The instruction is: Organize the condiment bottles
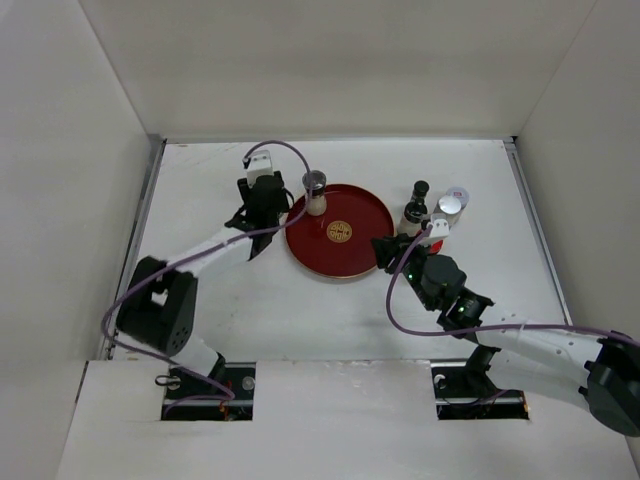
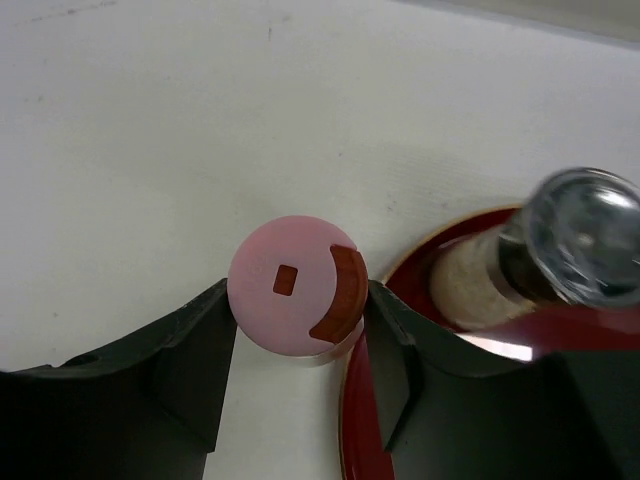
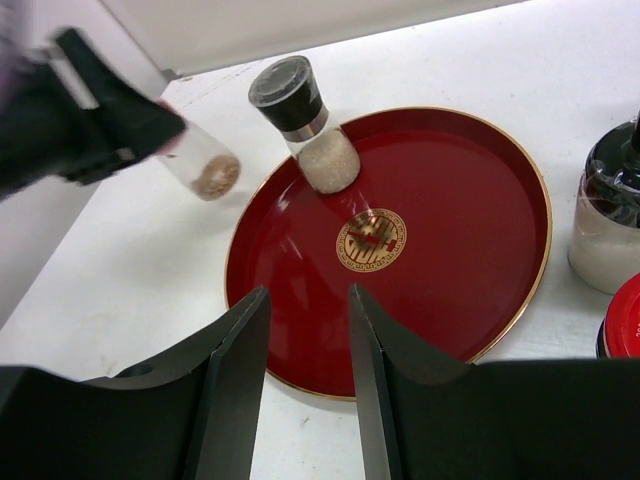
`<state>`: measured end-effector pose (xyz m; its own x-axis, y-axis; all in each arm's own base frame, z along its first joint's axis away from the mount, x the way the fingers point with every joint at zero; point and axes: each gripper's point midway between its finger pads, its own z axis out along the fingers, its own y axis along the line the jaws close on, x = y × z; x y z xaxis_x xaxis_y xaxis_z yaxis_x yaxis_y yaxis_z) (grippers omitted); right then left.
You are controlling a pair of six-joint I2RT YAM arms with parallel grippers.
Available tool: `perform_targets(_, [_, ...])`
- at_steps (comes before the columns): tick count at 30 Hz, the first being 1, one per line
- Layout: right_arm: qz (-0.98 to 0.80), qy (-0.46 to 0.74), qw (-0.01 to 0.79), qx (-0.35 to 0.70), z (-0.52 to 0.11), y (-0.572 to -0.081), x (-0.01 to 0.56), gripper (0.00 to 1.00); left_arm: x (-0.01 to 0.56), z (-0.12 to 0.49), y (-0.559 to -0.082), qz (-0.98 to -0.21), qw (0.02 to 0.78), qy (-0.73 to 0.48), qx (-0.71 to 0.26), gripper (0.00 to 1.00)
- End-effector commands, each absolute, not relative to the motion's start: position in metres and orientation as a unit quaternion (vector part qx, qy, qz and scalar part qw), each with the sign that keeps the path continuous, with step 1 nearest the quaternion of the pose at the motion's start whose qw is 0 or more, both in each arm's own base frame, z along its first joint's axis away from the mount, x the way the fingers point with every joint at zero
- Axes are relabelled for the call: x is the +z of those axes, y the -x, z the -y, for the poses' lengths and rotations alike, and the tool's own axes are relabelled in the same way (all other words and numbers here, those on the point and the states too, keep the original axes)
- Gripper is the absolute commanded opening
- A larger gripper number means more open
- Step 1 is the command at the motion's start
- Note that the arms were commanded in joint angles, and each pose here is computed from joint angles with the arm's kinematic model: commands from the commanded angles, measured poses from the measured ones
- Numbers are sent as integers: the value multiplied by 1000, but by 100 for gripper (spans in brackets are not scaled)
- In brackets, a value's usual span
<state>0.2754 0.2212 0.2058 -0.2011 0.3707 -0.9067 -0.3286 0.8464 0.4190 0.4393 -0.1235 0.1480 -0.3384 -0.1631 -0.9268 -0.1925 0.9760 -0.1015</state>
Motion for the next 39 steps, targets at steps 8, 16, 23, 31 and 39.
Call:
perform_targets(8, [-708, -29, 645, 286, -222, -281, 219, 44, 207, 198, -383, -785, 611, 55, -87, 33])
perform_targets(16, [-699, -45, 657, 279, -209, -278, 235, 49, 167, 208, -405, -799, 596, 45, -65, 33])
perform_targets(23, [-713, -67, 658, 233, -188, -278, 239, 64, 136, 205, -409, -812, 582, 35, -36, 39])
perform_targets(31, [-741, -114, 659, 67, -123, -282, 234, 100, 129, 202, -401, -810, 585, 32, -36, 71])
perform_targets(39, [-759, -135, 636, -38, -83, -289, 209, 100, 167, 199, -383, -779, 621, 52, -76, 94])
